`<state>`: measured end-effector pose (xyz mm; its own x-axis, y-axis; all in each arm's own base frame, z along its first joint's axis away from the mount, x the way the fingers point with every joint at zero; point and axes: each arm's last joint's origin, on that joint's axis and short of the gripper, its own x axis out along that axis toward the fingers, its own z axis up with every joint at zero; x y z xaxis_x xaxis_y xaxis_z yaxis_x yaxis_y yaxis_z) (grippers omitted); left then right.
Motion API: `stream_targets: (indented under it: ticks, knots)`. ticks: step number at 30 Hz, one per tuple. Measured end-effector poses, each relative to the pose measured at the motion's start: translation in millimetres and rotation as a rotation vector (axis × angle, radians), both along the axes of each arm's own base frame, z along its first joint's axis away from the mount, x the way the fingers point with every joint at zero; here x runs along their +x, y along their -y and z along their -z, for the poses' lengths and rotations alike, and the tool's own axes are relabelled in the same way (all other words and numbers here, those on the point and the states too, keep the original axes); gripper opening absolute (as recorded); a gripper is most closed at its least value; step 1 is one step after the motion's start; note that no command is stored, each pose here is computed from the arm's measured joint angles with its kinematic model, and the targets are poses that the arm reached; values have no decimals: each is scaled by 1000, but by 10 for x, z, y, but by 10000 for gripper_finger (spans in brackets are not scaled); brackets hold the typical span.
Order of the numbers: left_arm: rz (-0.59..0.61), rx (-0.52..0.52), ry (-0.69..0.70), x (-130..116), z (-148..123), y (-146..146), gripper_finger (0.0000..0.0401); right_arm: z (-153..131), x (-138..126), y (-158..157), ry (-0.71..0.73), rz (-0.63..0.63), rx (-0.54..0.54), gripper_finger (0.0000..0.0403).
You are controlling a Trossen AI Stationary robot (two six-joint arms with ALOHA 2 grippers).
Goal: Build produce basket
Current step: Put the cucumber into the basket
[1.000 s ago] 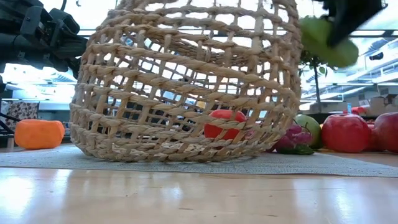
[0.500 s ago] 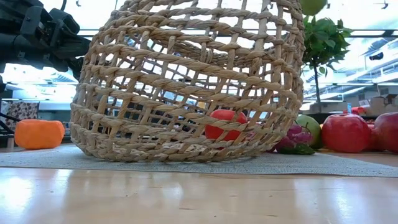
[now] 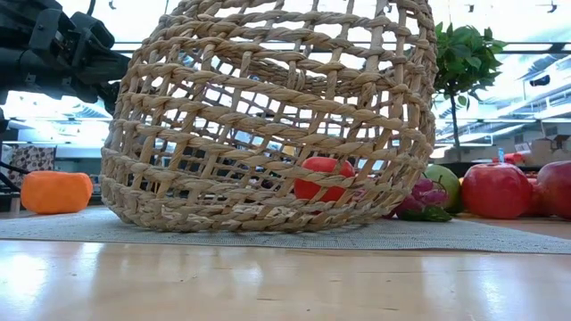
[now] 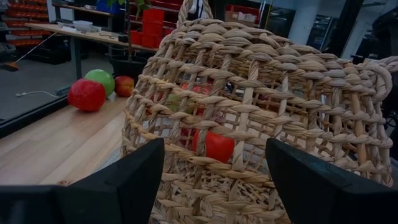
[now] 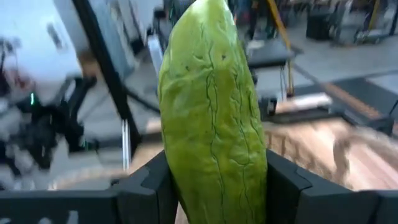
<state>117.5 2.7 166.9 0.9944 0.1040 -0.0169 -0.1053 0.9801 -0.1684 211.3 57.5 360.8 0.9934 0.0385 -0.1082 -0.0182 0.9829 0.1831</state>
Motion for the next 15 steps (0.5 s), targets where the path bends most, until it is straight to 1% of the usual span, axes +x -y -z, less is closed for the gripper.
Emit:
stream_targets:
  ticks: [2, 4, 9, 12, 15]
  knots:
    - [0, 0, -1, 0, 1, 0, 286, -20, 69, -14, 47, 26, 11, 173]
    - [0, 0, -1, 0, 0, 0, 286, -6, 120, -20, 56, 57, 7, 173]
    - [0, 0, -1, 0, 0, 0, 286, 88, 238, -18, 21, 145, -15, 173]
    - [0, 1, 0, 0, 0, 0, 286, 126, 296, -32, 10, 149, -21, 173]
    - [0, 1, 0, 0, 0, 0, 286, 94, 336, -50, 2, 134, -30, 173]
